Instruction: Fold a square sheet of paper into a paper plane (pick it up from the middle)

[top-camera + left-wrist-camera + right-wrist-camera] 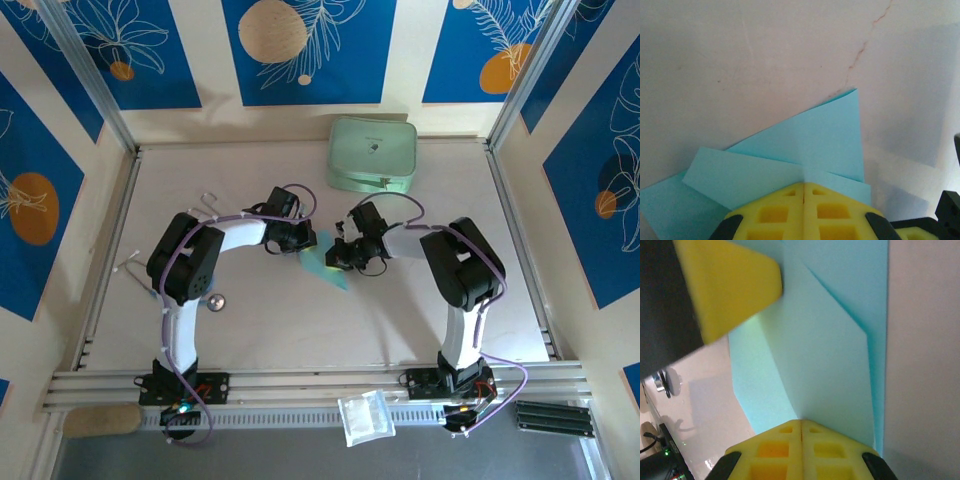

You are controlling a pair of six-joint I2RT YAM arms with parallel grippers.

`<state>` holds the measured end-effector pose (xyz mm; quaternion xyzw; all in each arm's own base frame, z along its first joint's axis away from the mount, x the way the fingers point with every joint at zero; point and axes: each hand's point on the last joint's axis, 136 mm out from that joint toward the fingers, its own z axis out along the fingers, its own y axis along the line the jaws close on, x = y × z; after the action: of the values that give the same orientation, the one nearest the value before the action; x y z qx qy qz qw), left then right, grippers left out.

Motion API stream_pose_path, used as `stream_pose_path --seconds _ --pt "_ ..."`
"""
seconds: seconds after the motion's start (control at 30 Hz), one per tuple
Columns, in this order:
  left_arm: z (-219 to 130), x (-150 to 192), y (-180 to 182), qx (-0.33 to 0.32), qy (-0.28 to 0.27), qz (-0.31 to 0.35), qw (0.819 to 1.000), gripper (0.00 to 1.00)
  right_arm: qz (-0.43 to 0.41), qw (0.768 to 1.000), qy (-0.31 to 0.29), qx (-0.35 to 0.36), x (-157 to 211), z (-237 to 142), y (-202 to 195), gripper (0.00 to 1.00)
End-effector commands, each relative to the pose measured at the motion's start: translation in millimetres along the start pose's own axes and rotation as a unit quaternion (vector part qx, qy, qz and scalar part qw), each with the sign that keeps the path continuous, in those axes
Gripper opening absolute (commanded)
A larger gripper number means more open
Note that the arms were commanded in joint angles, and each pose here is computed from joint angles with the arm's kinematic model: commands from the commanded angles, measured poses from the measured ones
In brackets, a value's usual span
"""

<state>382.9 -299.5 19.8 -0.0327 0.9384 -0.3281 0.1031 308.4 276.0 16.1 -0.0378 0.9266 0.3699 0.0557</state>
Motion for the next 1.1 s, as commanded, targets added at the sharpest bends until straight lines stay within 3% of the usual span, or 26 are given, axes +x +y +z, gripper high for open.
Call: stream_pose_path --seconds 0.0,0.5,0.77,0.9,1.07 --pt "19 37 73 -0.121 0.048 -0.051 0.99 0.03 0.032 0.997 0.053 0.039 46 -5 -27 0.0" --pt "20 32 64 -0.103 0.046 -0.044 0.993 0.02 0.079 0.994 0.053 0.054 102 -30 -53 0.0" --pt "13 17 26 -0.033 0.033 -0.022 0.999 0.05 0.05 0.998 0.006 0.046 79 -53 -32 0.0" --pt "-6 -5 -20 0.032 0.007 -0.006 0.999 0.14 0.022 0.998 -0.054 0.029 46 -72 -4 0.03" --pt "-46 -34 -61 0.079 -0.056 0.001 0.995 0.36 0.017 0.996 -0.088 0.018 14 -79 10 0.18"
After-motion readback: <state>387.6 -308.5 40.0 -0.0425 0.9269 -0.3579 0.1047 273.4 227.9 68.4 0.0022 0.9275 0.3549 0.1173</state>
